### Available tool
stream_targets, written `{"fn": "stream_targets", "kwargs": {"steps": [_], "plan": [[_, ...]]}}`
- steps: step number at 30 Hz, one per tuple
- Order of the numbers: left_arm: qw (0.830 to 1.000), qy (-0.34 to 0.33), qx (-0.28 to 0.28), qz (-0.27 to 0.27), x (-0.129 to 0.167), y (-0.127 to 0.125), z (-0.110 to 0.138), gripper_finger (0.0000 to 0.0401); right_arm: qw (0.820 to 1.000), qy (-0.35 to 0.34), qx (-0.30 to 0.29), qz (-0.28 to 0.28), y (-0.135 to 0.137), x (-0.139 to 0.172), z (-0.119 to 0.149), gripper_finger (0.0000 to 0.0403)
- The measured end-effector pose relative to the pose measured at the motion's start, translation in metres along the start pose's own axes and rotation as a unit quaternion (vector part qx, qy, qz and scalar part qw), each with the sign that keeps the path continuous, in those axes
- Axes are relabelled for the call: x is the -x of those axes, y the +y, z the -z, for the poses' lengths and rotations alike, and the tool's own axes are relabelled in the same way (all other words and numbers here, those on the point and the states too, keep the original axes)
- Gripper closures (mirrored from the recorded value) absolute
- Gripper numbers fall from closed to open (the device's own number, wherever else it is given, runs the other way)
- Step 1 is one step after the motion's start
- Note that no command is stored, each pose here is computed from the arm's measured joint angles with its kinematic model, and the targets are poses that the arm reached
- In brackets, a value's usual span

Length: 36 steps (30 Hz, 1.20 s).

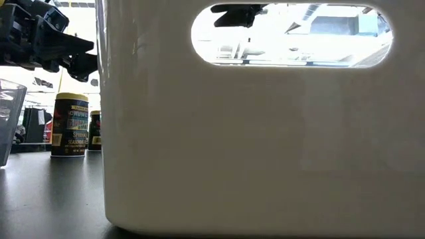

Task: Sort spices by type
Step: Put the bottom center green seasoning bottle into the white bin

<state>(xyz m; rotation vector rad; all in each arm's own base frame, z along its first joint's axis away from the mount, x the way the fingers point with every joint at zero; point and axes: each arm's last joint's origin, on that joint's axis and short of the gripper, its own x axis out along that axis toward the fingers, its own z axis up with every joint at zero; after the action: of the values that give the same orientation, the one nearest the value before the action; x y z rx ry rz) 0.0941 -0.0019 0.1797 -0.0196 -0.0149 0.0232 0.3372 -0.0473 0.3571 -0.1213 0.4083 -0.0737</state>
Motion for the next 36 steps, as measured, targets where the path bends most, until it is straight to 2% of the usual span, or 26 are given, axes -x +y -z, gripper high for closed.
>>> {"fn": "stream_targets", "kwargs": {"steps": [2, 6, 10, 14, 20, 25, 32, 36], "plan": [[1.0, 0.0, 0.0, 0.0, 0.0, 0.0, 0.0, 0.012, 1.0, 0.008, 0.004, -0.002, -0.002, -0.004, -0.006, 0.0072], [1.0, 0.0, 0.0, 0.0, 0.0, 0.0, 0.0, 0.012, 0.996, 0.08, 0.04, -0.023, 0.002, -0.029, -0.008, 0.0072], [1.0, 0.0, 0.0, 0.0, 0.0, 0.0, 0.0, 0.012, 0.986, 0.131, 0.087, -0.048, 0.008, -0.056, -0.012, 0.0072], [1.0, 0.0, 0.0, -0.001, 0.0, 0.0, 0.0, 0.012, 0.968, 0.185, 0.148, -0.08, 0.015, -0.078, -0.011, 0.0072], [1.0, 0.0, 0.0, -0.002, 0.0, 0.0, 0.0, 0.012, 0.928, 0.288, 0.194, -0.132, 0.022, -0.111, 0.01, 0.0072], [1.0, 0.0, 0.0, -0.002, 0.0, 0.0, 0.0, 0.012, 0.904, 0.334, 0.215, -0.159, 0.024, -0.136, 0.032, 0.0072], [1.0, 0.0, 0.0, -0.002, 0.0, 0.0, 0.0, 0.012, 0.878, 0.371, 0.254, -0.167, 0.027, -0.157, 0.055, 0.0072], [1.0, 0.0, 0.0, -0.002, 0.0, 0.0, 0.0, 0.012, 0.872, 0.385, 0.252, -0.17, 0.026, -0.164, 0.065, 0.0072]]}}
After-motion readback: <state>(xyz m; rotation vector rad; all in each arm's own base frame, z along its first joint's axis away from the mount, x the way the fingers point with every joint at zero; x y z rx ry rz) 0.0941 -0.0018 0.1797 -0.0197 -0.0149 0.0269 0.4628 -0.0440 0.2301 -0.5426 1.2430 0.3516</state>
